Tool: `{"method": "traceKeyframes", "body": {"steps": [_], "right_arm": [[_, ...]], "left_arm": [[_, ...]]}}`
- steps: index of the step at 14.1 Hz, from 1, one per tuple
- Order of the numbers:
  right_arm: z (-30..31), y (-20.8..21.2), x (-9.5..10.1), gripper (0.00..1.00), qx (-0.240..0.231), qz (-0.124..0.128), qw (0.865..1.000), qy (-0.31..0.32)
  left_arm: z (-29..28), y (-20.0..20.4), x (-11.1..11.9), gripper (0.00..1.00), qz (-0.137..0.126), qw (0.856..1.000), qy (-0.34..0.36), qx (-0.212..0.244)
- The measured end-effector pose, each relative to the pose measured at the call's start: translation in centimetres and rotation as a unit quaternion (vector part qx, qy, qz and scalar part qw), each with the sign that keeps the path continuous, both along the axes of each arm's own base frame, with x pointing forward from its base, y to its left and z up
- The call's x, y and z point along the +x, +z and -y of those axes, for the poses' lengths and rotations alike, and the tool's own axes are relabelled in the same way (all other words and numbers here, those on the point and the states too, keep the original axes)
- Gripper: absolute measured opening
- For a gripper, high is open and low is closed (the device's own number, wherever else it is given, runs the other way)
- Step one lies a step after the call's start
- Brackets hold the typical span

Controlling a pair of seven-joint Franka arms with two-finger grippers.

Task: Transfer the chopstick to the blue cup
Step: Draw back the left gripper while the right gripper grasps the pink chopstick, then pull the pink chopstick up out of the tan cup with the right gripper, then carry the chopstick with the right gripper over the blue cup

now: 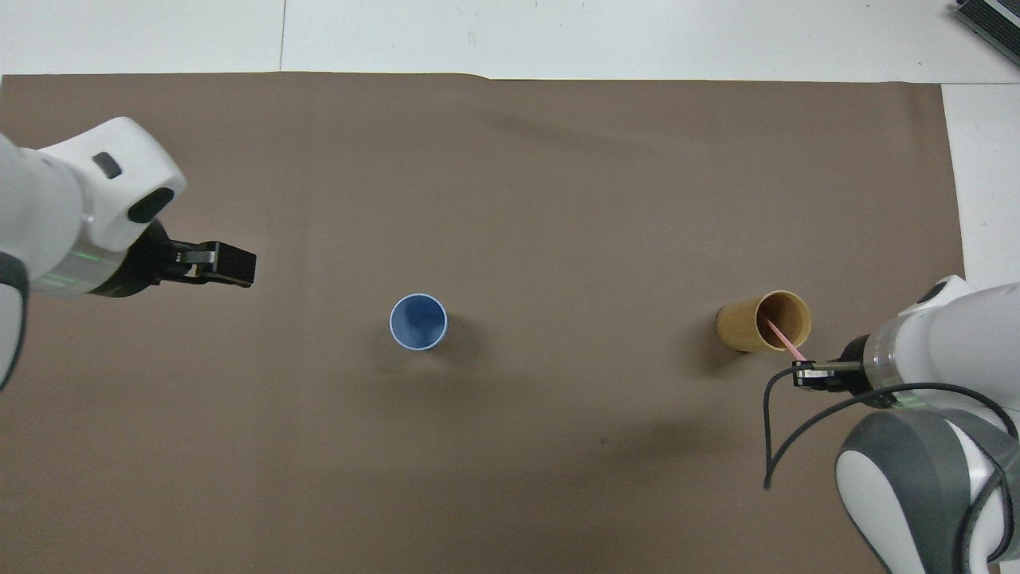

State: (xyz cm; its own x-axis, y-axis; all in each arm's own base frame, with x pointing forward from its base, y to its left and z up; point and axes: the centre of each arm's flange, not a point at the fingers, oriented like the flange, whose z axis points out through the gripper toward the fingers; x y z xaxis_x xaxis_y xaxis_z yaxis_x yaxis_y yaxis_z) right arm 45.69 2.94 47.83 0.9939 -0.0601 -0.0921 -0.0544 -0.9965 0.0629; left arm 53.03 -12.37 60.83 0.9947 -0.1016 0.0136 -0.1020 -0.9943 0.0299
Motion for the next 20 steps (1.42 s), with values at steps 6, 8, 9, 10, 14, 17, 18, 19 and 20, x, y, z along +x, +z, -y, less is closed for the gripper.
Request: {"method": "traceKeyframes", "body": {"steps": [6,8,9,10,14,17,18,19,20], "right_arm": [[0.6,5.1,0.5,0.1,0.007,-0.004,1.0,-0.012],[0.3,8.4,0.4,0.1,0.038,-0.008,0.999,-0.028],[0.2,10.3,0.4,0.1,0.052,-0.007,0.998,-0.035],[0.0,12.3,0.2,0.1,0.066,-0.004,0.997,-0.044],[-1.7,18.3,-0.2,0.1,0.125,0.001,0.987,-0.101],[-4.8,19.7,0.1,0.1,0.18,-0.016,0.968,-0.172],[-6.3,19.9,0.3,0.1,0.195,-0.023,0.962,-0.191],[-8.0,20.2,0.5,0.1,0.209,-0.026,0.955,-0.21],[-9.9,20.5,0.8,0.1,0.223,-0.028,0.947,-0.23]], "left_arm": [[-5.9,3.9,-0.9,1.0,-0.004,1.0,-0.016,0.016],[-6.0,3.9,-0.9,1.0,-0.003,0.999,-0.03,0.021],[-6.0,3.9,-0.9,1.0,-0.003,0.999,-0.034,0.021],[-6.0,3.9,-0.9,1.0,-0.003,0.999,-0.036,0.021],[-6.7,3.9,-0.8,1.0,-0.005,0.999,-0.032,0.021],[-8.2,3.8,-0.8,1.0,-0.009,0.999,-0.023,0.022],[-8.2,3.8,-0.8,1.0,-0.009,0.999,-0.023,0.022],[-8.2,3.8,-0.8,1.0,-0.009,0.999,-0.024,0.022],[-8.1,3.8,-0.8,1.0,-0.009,0.999,-0.024,0.022]]}}
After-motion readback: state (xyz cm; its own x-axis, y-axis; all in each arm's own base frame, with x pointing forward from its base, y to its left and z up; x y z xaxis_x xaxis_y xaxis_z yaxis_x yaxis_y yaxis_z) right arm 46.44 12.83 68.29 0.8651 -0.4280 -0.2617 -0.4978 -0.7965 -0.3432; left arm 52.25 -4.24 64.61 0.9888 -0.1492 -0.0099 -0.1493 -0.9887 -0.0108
